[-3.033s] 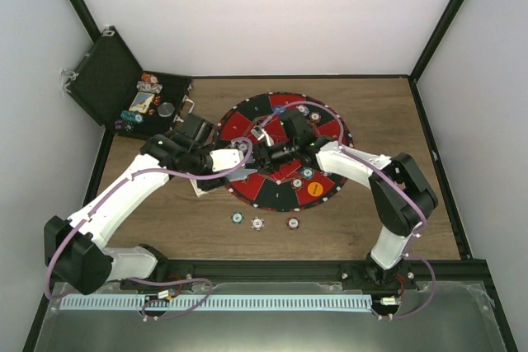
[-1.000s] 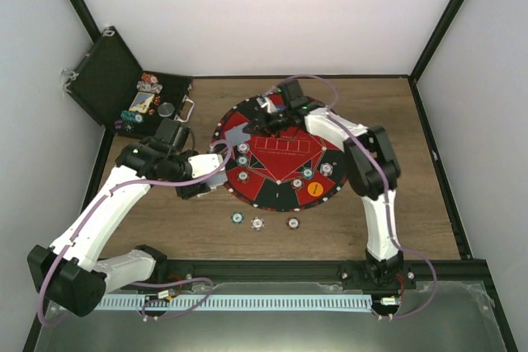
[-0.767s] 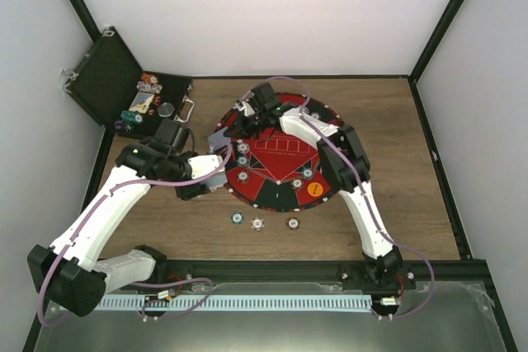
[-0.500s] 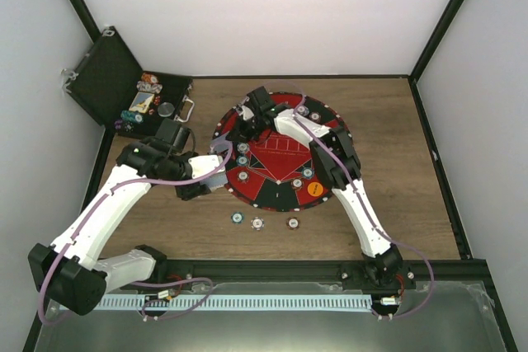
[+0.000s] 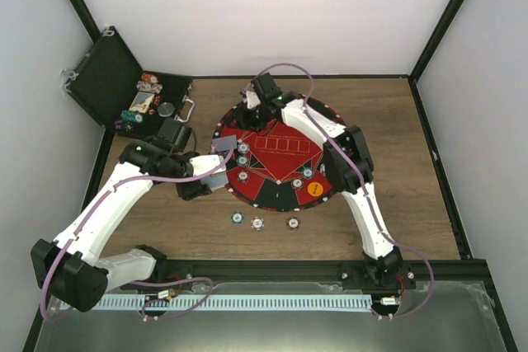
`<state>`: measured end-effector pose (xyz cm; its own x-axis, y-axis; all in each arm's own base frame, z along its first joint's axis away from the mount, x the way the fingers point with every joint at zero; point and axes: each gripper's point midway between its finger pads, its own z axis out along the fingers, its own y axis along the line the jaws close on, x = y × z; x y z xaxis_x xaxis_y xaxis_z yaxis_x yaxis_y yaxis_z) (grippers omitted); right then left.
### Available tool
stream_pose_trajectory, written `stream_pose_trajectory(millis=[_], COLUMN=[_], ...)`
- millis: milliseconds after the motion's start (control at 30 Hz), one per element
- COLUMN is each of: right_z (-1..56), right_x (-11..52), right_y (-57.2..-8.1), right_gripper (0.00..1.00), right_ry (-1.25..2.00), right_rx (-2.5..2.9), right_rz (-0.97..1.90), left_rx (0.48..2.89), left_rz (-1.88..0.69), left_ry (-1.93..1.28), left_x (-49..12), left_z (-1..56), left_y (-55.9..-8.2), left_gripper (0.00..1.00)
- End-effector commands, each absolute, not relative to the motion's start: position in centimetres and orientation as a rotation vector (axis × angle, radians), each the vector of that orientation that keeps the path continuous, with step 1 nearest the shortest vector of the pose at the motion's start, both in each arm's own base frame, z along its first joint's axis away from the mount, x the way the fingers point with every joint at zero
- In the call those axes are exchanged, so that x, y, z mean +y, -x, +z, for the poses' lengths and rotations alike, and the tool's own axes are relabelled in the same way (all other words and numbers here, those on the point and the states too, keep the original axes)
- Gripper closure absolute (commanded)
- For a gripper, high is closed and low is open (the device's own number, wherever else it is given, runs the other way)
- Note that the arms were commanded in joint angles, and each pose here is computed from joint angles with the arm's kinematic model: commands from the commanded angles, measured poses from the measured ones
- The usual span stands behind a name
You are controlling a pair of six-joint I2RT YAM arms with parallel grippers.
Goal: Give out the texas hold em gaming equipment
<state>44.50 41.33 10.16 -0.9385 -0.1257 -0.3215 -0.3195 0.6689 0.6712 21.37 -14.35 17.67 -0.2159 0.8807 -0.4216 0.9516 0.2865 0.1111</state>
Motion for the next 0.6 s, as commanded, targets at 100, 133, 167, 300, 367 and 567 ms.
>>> stream_pose_trajectory(millis=[100,133,167,300,367,567], right_z=[20.3,20.7,21.2,21.5,21.6,22.5], right_x=[39.8,39.5,39.2,38.0,37.5,36.3], right_y=[-40.6,-39.4,-38.5,-33.6,-31.5,-27.0], right_gripper=[0.39,0.37,0.32,0.21,0.19,0.16], right_ry=[0.458,0.465,0.474,0.493,0.501,0.538], right_rx=[2.453,2.448,2.426,2.403,2.394,2.332], right_rz=[1.243,1.278,1.319,1.508,1.595,1.776], left_rx=[2.104,2.101,2.099,2.085,2.08,2.072], left_rz=[-0.267,-0.271,-0.274,-0.287,-0.283,-0.284], left_ry=[-1.618,-1.619,-1.617,-1.618,-1.616,-1.622], left_x=[-15.3,-15.4,-15.5,-15.9,-15.9,-16.1], left_z=[19.1,19.1,19.2,19.3,19.4,19.4], left_y=[-22.3,-22.3,-22.4,-22.6,-22.8,-23.0], left_gripper=[0.96,0.96,0.96,0.96,0.96,0.96])
